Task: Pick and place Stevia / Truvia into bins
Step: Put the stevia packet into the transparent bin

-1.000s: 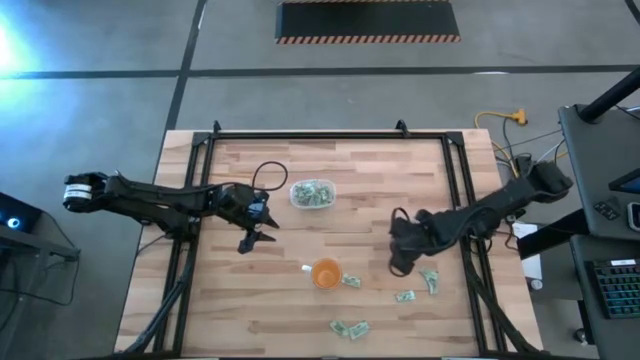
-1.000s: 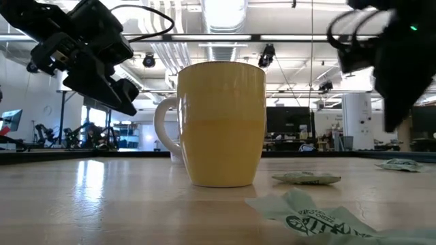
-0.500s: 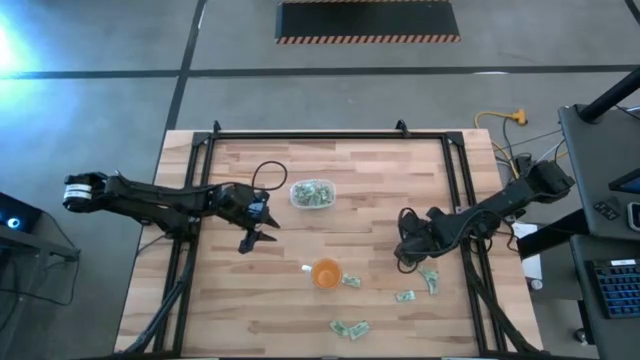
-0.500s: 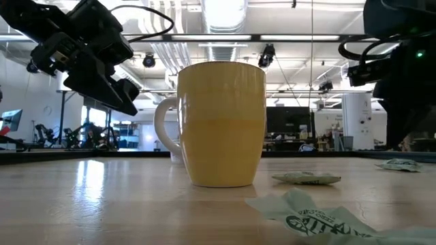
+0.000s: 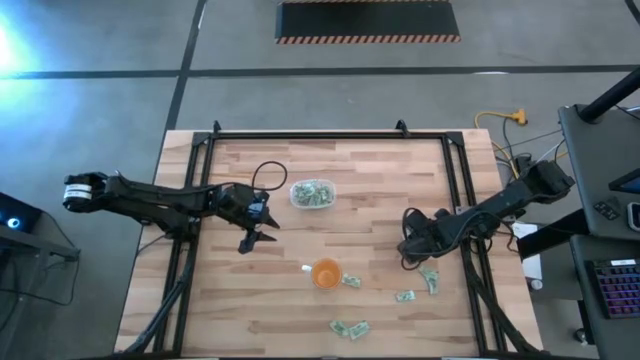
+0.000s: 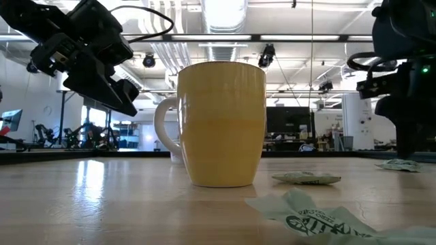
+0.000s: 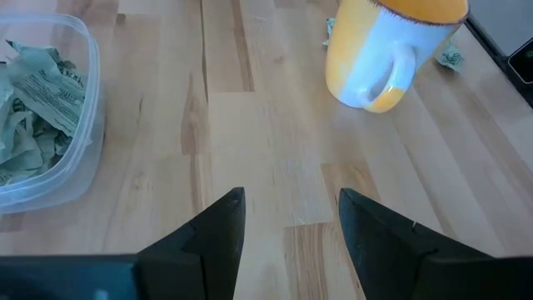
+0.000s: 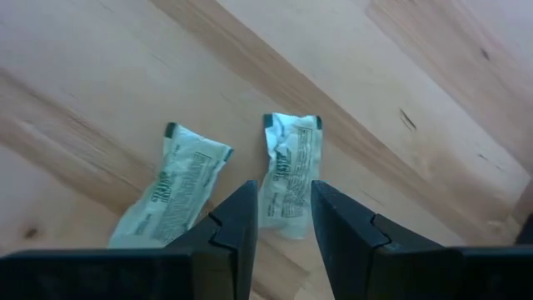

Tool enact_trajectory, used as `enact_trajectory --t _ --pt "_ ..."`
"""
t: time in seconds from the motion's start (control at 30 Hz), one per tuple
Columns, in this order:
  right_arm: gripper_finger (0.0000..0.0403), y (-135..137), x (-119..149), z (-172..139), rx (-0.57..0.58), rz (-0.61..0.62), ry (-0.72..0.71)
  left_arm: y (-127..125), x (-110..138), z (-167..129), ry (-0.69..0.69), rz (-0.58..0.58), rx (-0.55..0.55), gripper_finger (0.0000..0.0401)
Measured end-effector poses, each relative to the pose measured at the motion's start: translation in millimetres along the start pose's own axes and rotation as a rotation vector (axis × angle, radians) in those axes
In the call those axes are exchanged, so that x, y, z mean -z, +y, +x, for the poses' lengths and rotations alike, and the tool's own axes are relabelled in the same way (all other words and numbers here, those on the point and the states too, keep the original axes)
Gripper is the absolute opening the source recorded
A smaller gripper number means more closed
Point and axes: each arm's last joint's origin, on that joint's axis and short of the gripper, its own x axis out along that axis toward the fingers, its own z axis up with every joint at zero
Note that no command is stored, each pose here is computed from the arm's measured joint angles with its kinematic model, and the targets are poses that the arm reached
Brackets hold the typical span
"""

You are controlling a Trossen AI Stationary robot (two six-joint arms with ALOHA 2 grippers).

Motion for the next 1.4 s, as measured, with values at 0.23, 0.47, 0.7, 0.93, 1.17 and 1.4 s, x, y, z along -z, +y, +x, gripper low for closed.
enact_trajectory --t 0.23,0.47,0.7,0.93,1.17,1.4 --pt "0.0095 0 3 7 -0.028 0.006 -0.006 0 0 0 0.0 0.0 0.0 0.0178" --pt "0.0079 -2 5 13 -0.037 0.011 -0.006 0 -8 -1 -0.071 -0.011 0.005 0.0178" --pt "0.0066 -2 5 13 -0.038 0.01 -0.006 -10 -18 0 -0.125 0.018 0.063 0.0178" --pt "0.005 -2 6 14 -0.039 -0.006 -0.009 -28 -26 1 -0.134 0.069 0.137 0.0178" --pt "0.0011 0 5 14 -0.061 -0.046 -0.019 -47 -40 -2 -0.163 0.138 0.209 0.0178" --pt "0.0009 9 -1 12 -0.113 -0.206 -0.156 -50 -47 -5 -0.188 0.214 0.198 0.0178"
